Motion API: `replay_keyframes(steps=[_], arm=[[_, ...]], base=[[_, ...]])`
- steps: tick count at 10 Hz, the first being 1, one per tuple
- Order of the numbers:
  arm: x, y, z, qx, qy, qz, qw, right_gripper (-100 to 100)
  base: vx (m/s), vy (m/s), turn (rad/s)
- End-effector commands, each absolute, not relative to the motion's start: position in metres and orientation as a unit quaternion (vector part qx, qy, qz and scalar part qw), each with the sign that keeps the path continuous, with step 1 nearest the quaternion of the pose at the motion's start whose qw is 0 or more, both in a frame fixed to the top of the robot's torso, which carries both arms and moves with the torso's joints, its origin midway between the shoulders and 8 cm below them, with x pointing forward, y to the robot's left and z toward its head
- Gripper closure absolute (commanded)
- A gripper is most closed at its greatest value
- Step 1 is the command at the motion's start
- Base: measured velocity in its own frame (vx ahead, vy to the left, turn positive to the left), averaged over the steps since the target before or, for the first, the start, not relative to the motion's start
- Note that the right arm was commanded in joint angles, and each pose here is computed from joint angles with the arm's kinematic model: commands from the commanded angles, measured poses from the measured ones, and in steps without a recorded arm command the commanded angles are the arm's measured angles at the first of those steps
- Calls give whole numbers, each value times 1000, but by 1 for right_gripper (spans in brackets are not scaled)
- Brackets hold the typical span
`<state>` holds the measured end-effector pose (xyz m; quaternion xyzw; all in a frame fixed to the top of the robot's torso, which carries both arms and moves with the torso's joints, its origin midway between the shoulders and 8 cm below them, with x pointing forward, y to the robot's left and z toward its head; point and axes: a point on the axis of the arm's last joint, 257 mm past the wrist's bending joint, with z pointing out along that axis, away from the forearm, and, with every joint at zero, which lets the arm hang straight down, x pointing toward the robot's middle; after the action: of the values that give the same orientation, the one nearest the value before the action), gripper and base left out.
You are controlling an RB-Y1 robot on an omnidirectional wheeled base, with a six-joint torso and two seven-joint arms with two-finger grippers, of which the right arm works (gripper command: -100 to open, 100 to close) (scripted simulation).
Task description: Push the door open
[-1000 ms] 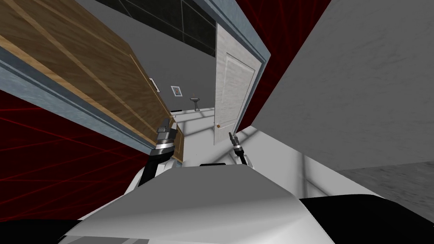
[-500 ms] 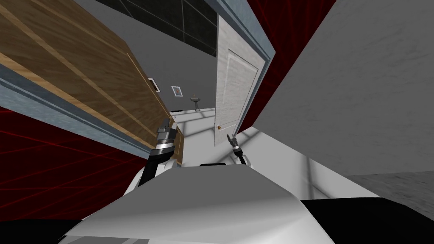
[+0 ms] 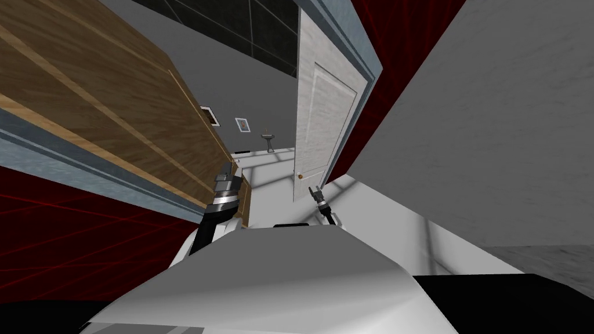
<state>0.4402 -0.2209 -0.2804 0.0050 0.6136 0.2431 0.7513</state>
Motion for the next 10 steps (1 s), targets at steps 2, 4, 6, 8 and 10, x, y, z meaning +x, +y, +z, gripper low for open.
replay_keyframes(steps=[2, 4, 6, 8, 10], arm=[[439, -217, -302, -26, 630, 222, 744, -100], [437, -215, -321, -47, 645, 208, 734, -100], [437, -214, -328, -57, 650, 201, 730, -100], [435, -212, -342, -77, 660, 190, 723, -100], [431, -209, -360, -103, 672, 176, 712, -100]], base=[[99, 9, 15], [89, -1, 18], [57, -4, 6], [79, -12, 16], [116, 6, 19]])
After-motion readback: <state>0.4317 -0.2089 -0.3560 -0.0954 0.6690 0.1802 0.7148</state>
